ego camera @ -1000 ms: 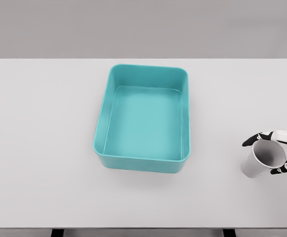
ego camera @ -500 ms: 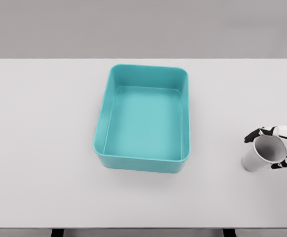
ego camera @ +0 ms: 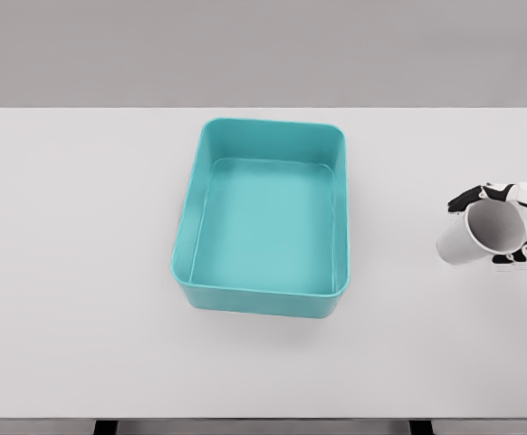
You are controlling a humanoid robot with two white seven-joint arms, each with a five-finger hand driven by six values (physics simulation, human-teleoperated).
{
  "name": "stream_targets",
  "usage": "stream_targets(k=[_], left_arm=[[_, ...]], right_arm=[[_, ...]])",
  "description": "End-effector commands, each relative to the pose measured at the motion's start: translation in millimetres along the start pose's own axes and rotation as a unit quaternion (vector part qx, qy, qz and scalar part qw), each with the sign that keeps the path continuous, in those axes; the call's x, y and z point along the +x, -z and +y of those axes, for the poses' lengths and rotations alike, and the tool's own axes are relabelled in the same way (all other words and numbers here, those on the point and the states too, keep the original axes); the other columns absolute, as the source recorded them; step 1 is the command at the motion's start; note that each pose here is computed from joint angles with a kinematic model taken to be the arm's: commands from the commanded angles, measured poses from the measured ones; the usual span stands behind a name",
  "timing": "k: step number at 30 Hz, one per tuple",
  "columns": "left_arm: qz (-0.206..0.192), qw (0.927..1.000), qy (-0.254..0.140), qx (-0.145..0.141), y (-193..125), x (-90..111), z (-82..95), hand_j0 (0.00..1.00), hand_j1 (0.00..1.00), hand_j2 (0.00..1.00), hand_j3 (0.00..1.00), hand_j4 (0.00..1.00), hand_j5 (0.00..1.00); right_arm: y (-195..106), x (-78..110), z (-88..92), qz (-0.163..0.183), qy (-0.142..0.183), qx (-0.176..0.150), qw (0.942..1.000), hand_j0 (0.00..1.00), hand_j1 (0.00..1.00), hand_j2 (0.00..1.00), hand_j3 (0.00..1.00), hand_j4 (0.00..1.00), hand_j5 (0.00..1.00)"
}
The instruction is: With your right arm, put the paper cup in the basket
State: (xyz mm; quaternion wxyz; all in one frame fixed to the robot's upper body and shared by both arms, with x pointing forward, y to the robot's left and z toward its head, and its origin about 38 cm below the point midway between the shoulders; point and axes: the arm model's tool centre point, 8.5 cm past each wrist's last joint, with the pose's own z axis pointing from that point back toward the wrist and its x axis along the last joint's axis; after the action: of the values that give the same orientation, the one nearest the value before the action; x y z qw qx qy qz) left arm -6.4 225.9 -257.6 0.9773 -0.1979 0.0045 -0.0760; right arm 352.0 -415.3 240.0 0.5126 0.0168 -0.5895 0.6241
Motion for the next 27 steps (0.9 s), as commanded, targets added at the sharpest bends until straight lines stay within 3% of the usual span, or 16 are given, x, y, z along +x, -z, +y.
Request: stream_targets(k=[1,11,16,27], left_arm=[[0.000,1.0000,0.000,0.000,0.0,0.0,0.0,1.00,1.00,1.00,1.00,1.00,1.00],[0.000,1.0000,0.000,0.000,0.0,0.0,0.0,1.00,1.00,1.00,1.00,1.00,1.00],[0.000,1.0000,0.000,0.000,0.0,0.0,0.0,1.00,1.00,1.00,1.00,1.00,1.00],[0.000,1.0000,0.000,0.000,0.0,0.0,0.0,1.00,1.00,1.00,1.00,1.00,1.00]], right_arm=[[4.0,1.0,-0.3,-0.007,0.007,-0.008,0.9999,0.75,0.75,0.75,0.75,0.75,0.75],[7.7,8.7,-18.6,-0.012,-0.005,-0.027,0.9995,0.75,0.75,0.75,0.75,0.75,0.75],[11.0,11.1,-16.7,-0.018,-0.005,-0.026,0.9995,0.64,0.64,0.64,0.64,0.64,0.64],[32.7,29.5,-37.2,-0.047,-0.016,-0.052,0.9974,0.64,0.64,0.64,0.64,0.64,0.64]])
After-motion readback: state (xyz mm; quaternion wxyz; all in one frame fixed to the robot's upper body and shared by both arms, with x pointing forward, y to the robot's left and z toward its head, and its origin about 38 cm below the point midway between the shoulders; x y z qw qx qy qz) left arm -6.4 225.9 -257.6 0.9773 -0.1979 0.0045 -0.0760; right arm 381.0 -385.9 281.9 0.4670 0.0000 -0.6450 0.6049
